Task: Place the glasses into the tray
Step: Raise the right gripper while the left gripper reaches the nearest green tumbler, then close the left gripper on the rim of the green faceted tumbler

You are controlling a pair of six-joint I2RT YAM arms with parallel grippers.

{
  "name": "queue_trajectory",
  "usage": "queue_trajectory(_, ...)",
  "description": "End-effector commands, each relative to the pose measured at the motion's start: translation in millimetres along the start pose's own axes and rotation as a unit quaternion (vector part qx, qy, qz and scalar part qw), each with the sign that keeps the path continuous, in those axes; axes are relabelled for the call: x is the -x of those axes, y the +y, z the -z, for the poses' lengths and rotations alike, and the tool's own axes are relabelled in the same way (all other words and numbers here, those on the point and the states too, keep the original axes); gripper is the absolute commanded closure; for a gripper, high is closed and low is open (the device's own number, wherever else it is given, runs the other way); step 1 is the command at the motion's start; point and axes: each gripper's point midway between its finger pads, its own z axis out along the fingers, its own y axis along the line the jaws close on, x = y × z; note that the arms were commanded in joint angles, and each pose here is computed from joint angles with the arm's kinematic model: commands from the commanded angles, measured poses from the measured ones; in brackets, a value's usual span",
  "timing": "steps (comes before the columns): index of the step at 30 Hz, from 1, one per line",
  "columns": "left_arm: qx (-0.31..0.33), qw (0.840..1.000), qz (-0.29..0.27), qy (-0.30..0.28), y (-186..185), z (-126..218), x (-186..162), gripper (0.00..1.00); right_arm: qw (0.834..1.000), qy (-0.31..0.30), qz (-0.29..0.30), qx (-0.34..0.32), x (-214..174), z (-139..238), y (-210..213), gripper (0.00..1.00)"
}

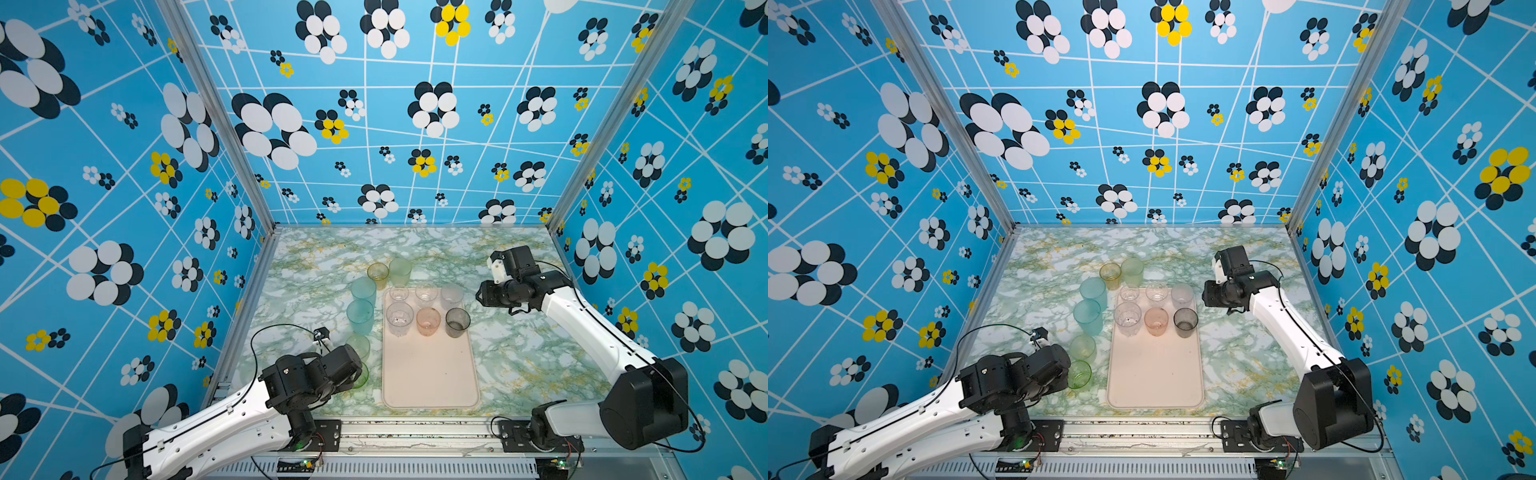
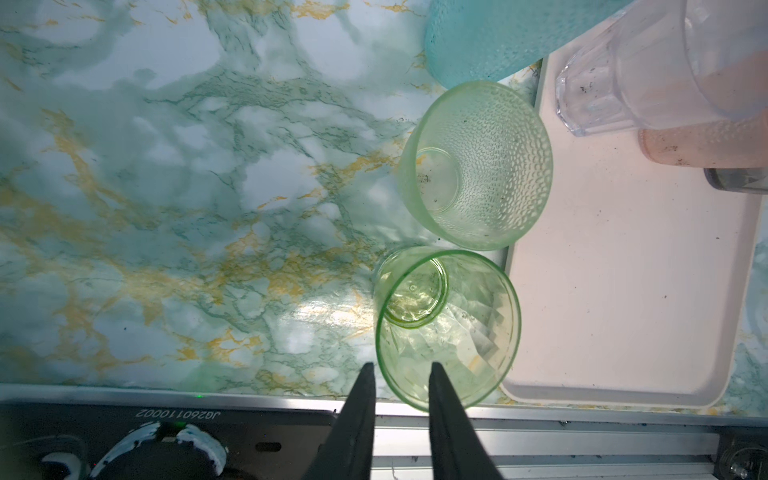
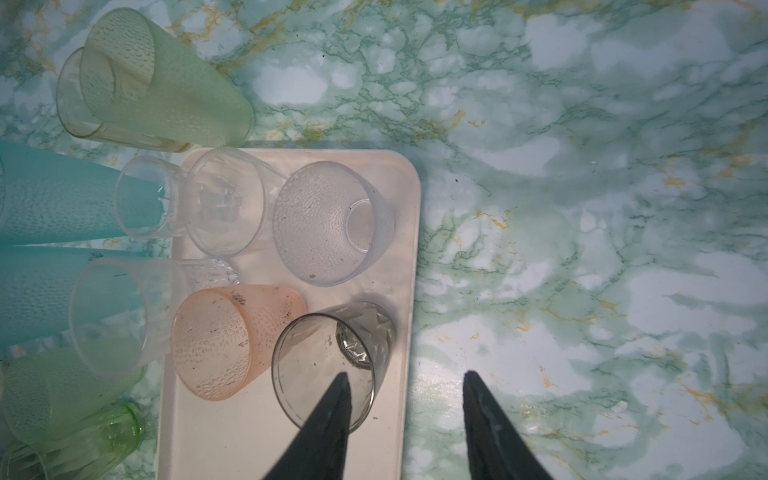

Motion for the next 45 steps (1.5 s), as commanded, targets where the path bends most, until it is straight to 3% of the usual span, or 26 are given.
queue_trajectory(1,0.002,1.000,0.008,0.001,-2,-6,0,0.75,1.000,-0.009,0.008,0.013,8,1,5,0.54)
queue_trajectory(45,0.053,0.998,0.001,0.044,18,-29,-11,0.77,1.000,0.018,0.008,0.015,-1,-16,3,0.54)
